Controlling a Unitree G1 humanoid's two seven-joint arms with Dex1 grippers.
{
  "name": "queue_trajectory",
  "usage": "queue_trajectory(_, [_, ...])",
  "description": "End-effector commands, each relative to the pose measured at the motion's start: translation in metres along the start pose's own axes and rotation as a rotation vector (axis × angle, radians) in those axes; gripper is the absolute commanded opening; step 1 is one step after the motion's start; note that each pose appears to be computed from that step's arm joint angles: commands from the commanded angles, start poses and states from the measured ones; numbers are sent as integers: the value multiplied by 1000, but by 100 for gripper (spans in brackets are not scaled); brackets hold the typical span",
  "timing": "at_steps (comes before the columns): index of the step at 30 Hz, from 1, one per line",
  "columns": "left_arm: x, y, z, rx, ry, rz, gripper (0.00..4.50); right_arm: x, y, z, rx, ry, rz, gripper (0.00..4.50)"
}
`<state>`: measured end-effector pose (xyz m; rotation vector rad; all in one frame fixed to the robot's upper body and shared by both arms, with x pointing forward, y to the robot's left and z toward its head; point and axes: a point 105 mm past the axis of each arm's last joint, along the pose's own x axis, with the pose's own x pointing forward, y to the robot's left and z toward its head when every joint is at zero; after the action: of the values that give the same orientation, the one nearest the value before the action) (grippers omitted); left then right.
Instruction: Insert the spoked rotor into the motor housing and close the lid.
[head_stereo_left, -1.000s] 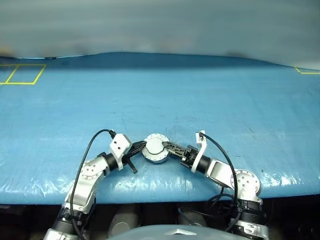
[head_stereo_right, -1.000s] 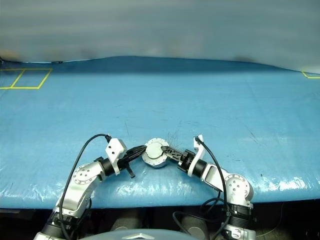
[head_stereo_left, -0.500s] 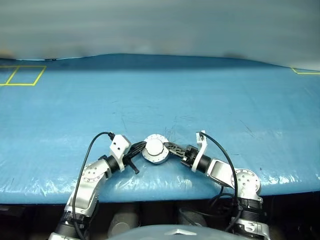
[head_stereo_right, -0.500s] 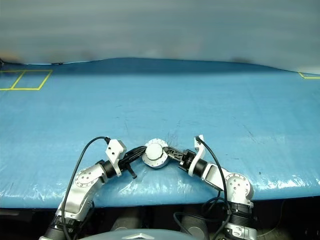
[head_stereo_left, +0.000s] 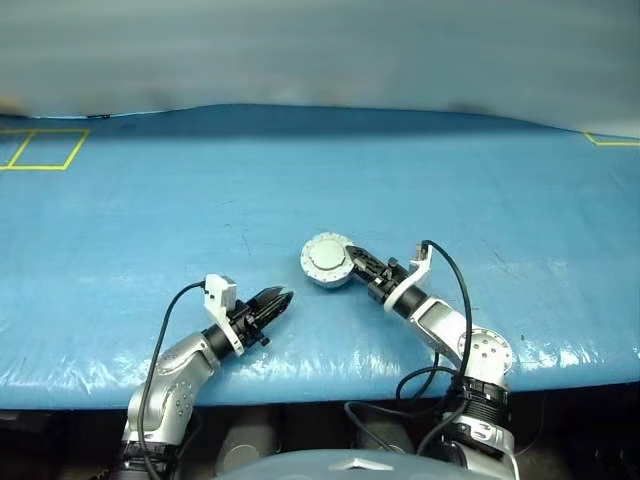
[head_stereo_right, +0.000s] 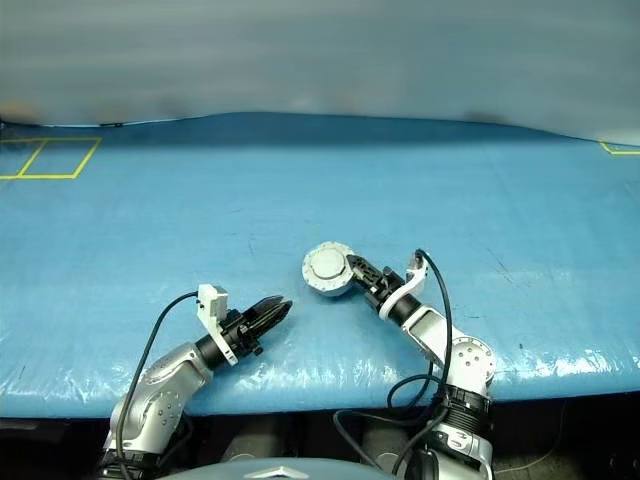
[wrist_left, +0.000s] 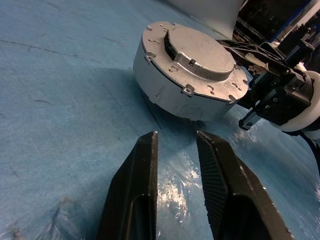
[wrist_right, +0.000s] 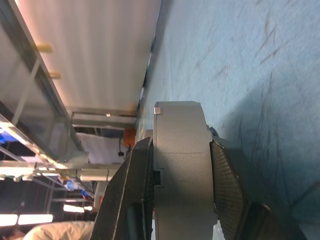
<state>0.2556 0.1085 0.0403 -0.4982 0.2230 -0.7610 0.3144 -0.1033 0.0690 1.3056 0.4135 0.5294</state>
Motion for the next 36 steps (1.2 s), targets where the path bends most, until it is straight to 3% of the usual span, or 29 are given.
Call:
queue_trajectory(1, [2,-10,17,-141,-129,-49,289,10,39,12,27,-58,166,127])
queue_trajectory(6, [5,-15,28,-337,-247,-87,448,14,63,3,29,-6,255,127])
queue_trajectory(13, [8,-21,41,-492,-333,-141,448,15,80,-20,21,102,314,127])
queue_trajectory(22, [15,-38,39,-533,-295,-238,448,16,72,-48,20,215,278,127])
queue_trajectory(33, [23,-25,43,-544,-355,-165,448,15,76,-58,0,263,301,127])
queue_trajectory(36, [23,-25,40,-522,-341,-169,391,15,77,-58,3,256,302,127])
